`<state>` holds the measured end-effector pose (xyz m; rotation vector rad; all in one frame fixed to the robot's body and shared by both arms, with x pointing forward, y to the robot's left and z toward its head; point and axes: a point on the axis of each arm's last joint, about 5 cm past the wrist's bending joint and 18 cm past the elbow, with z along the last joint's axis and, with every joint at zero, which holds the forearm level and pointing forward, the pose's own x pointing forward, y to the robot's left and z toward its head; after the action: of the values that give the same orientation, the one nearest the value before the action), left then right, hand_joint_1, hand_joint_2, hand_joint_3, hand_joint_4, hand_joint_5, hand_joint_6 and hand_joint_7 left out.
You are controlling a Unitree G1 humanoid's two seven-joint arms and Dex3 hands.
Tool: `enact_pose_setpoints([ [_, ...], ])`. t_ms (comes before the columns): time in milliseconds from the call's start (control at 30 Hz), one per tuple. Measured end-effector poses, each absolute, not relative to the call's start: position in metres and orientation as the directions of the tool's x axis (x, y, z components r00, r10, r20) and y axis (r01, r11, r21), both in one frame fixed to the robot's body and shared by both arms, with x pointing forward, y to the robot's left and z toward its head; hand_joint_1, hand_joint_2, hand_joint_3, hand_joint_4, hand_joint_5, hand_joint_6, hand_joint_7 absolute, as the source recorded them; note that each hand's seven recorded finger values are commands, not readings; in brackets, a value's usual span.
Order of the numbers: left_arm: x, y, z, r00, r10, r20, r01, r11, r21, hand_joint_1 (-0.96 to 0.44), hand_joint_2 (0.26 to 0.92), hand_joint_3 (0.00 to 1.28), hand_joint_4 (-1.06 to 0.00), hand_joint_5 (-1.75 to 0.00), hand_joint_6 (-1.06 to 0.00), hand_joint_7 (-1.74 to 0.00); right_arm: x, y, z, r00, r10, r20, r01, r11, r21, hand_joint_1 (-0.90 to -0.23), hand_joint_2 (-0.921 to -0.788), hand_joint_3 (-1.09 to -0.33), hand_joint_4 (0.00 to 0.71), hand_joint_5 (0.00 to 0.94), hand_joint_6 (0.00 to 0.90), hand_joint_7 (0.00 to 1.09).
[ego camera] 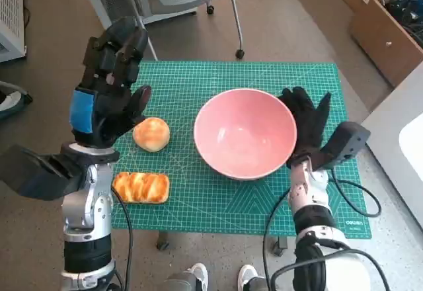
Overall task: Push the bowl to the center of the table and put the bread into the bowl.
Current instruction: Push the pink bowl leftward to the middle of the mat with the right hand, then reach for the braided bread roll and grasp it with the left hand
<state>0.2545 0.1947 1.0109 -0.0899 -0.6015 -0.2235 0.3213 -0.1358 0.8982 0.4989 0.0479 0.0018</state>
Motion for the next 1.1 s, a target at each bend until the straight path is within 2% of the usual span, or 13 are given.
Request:
enact_pose_setpoints([
  [367,0.251,0.199,1.007,0.801,-0.163,0.576,0.213,0.977,-0.021,-0.57,0.921,0.22,-0.04,-0.25,0.00,-0.67,0.324,-0.122,0.903,0.996,0.082,-0.046,-0.053,0.893,0.448,-0.444,-0.921,-0.652,0.320,0.015,0.247,0.44],
  [567,0.250,0.200,1.006,0.798,-0.157,0.582,0.207,0.978,-0.019,-0.58,0.921,0.22,-0.06,-0.21,0.00,-0.64,0.325,-0.122,0.904,0.994,0.106,-0.040,-0.078,0.896,0.436,-0.446,-0.921,-0.653,0.322,0.013,0.233,0.43],
  [733,0.249,0.200,1.005,0.798,-0.154,0.582,0.203,0.979,-0.020,-0.59,0.921,0.22,-0.07,-0.21,0.00,-0.64,0.326,-0.129,0.906,0.995,0.100,-0.024,-0.081,0.908,0.411,-0.452,-0.921,-0.663,0.325,0.012,0.232,0.43],
  [900,0.248,0.202,1.003,0.802,-0.149,0.579,0.200,0.979,-0.025,-0.58,0.921,0.21,-0.08,-0.20,0.00,-0.64,0.329,-0.141,0.915,0.996,0.066,0.053,-0.081,0.930,0.358,-0.477,-0.921,-0.651,0.337,0.015,0.237,0.43],
  [1100,0.246,0.209,1.003,0.805,-0.136,0.578,0.181,0.983,-0.020,-0.59,0.921,0.21,-0.09,-0.19,0.00,-0.64,0.334,-0.154,0.938,0.966,0.001,0.260,-0.079,0.953,0.291,-0.466,-0.921,-0.658,0.345,0.013,0.228,0.43],
])
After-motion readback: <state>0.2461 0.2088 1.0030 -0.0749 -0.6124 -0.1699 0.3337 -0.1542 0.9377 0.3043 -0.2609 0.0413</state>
